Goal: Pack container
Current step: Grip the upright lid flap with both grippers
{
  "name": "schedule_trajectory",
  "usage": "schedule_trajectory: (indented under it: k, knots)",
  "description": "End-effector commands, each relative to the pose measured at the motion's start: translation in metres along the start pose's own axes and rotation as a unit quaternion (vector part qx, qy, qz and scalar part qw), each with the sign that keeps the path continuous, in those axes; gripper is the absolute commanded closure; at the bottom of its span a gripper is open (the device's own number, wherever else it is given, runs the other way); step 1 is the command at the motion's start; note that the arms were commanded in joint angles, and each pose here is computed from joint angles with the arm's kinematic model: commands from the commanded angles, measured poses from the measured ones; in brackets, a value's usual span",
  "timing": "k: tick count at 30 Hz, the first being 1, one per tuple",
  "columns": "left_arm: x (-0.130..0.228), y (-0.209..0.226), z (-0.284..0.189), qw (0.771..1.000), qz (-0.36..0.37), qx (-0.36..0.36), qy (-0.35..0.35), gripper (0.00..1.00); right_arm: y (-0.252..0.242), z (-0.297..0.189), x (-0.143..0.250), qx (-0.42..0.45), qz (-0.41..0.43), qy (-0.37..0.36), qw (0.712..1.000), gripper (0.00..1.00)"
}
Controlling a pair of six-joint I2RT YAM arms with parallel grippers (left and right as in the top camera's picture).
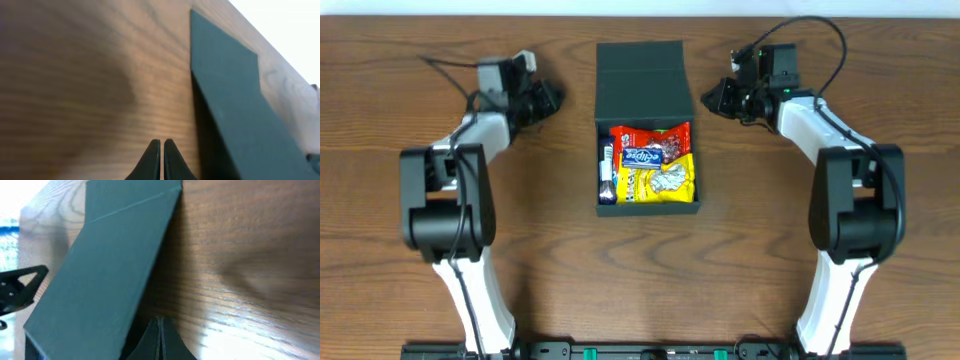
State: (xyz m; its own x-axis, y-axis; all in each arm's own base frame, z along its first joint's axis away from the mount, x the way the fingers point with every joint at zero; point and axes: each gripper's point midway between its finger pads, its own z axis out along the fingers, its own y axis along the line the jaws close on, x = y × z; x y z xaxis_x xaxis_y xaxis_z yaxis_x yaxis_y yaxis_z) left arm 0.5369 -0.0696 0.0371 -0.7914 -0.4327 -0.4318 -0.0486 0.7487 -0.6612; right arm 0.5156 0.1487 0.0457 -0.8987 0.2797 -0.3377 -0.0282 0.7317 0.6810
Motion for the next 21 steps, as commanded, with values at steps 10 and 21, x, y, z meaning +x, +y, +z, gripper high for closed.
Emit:
schedule_trajectory:
  k: [10,21]
  knots:
    - [-0.009,-0.028,0.038,0.998,-0.022,-0.001,0.061,0.94,-0.018,0.026,0.006,-0.031,0.081,0.011,0.996,0.99]
    - [0.018,-0.031,0.043,0.994,-0.028,-0.017,0.103,0.94,-0.008,0.03,0.0,-0.055,0.076,0.001,0.996,0.98]
